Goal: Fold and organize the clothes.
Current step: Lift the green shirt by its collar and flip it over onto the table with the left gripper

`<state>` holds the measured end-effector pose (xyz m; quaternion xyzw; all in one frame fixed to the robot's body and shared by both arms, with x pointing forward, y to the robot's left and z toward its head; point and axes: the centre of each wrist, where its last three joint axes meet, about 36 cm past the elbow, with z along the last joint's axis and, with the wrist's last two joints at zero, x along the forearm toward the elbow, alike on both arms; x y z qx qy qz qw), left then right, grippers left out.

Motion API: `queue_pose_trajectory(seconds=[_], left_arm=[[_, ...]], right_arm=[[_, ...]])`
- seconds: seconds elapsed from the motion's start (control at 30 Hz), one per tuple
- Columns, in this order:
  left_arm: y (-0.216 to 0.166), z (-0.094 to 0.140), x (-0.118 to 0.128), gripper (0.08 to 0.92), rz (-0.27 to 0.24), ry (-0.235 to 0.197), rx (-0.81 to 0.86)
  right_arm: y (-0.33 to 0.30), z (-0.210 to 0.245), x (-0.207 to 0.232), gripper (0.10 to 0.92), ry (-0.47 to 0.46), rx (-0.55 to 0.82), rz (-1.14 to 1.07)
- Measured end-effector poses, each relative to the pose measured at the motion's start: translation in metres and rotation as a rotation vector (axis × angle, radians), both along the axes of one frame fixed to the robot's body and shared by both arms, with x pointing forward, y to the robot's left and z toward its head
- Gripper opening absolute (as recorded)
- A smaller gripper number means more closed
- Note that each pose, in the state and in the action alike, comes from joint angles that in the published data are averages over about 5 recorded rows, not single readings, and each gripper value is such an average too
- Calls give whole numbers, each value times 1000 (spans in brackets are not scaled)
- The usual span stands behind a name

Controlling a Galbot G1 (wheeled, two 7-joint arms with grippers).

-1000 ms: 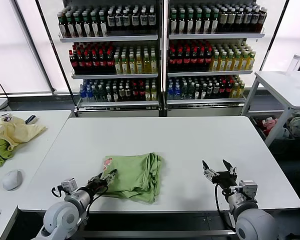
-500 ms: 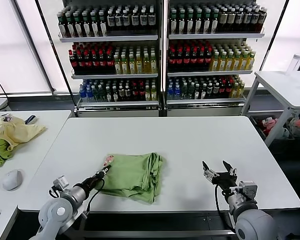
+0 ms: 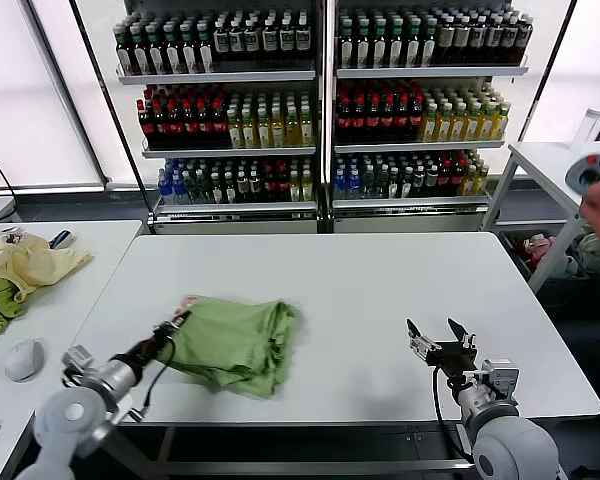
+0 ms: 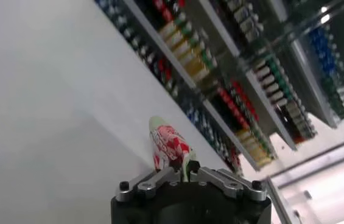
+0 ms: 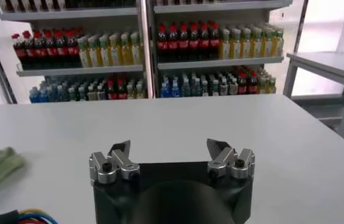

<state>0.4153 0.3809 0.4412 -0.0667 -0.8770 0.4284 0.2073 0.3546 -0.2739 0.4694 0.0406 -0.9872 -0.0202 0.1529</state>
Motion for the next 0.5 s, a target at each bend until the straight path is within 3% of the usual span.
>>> queue_pose_trajectory(seconds=[0.27,0.4,0.5], left_arm=[[65,75,-5,122,111,-128,210],[64,99,-9,122,124,-182,335],[45,103,-9,122,109,-215,432]], right_arm=[[1,2,1,823,-18,17,1],[5,3,-2,823,-24,24,3],[6,4,-4,823,-31,29,3]])
